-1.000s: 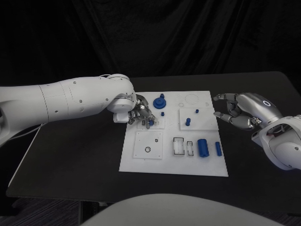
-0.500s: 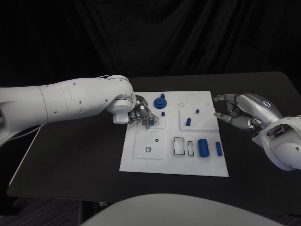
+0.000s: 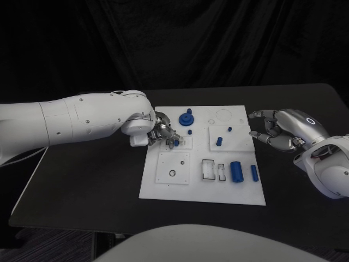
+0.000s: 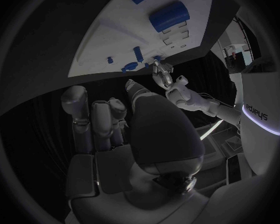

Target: Assemble the parts on the task board

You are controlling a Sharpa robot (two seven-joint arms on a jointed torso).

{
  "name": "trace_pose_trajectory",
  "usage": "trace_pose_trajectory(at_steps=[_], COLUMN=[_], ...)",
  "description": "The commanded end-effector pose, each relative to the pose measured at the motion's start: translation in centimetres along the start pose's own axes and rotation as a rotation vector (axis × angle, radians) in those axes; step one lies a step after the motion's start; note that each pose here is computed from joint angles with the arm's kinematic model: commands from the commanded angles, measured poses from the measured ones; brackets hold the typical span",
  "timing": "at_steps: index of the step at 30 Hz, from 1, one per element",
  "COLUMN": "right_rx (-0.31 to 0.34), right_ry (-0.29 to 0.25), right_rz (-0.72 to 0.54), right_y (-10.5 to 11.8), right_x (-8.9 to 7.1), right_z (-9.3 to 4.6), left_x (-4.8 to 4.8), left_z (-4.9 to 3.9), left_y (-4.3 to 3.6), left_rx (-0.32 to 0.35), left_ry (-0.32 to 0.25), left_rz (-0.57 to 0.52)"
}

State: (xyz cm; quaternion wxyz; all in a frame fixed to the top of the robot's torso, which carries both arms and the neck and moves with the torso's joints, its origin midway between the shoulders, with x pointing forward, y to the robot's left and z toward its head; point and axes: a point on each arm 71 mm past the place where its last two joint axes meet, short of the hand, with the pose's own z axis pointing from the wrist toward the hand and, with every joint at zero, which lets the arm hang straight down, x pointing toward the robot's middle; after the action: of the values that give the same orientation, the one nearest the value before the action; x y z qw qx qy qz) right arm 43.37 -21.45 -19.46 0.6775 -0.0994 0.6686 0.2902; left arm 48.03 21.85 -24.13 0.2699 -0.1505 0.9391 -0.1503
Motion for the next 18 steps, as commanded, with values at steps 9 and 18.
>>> trace_pose_trajectory(at_steps=[9,18], right_rx=[0.018,0.023], right_ry=[0.001,0.003], right_rz=[-0.003,-0.003], right_y=[-0.3,-0.4], right_x=[0.0,0.0], right_z=[-0.2,-0.3], left_x=[-0.46,-0.11], left_z=[-1.63,-2.87], left_y=[0.2,0.5], left_rx=[0.116,0.163], left_ry=[-0.211,-0.271], left_rz=[-0.042,-0.042])
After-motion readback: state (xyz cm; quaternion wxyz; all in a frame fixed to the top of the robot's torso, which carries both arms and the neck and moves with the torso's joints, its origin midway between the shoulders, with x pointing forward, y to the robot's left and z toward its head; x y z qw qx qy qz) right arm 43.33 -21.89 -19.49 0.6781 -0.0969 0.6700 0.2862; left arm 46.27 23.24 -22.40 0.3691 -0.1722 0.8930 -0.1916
